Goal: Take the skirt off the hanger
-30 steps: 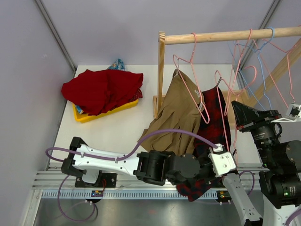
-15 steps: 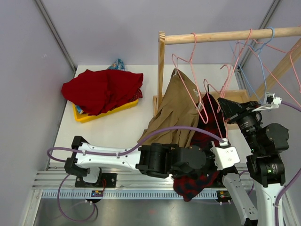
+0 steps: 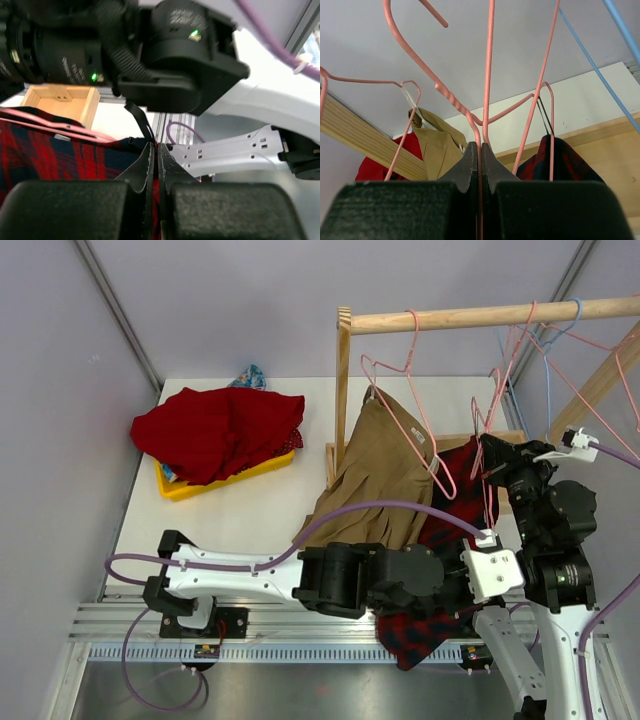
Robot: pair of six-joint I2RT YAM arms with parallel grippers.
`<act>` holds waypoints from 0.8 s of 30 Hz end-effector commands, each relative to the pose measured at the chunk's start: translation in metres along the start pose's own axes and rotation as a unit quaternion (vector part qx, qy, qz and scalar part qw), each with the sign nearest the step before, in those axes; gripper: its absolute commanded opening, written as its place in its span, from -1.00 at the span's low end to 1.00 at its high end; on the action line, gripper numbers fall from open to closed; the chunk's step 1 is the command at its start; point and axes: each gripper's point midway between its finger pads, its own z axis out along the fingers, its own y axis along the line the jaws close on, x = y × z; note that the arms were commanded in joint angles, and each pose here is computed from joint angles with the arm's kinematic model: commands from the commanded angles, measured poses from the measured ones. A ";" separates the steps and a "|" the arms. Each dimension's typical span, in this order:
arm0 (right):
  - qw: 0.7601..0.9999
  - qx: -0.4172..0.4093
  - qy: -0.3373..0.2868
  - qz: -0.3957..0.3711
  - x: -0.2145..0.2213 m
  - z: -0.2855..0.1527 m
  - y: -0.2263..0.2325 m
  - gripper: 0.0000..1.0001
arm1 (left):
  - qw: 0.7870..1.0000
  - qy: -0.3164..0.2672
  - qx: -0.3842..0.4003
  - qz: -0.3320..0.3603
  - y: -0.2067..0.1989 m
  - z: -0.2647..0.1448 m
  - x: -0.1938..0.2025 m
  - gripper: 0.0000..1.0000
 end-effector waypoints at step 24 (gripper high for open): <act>0.987 -0.134 0.089 0.024 -0.080 -0.174 0.100 -1.00 | 0.980 -0.065 -0.190 0.005 0.091 -0.081 -0.051 -1.00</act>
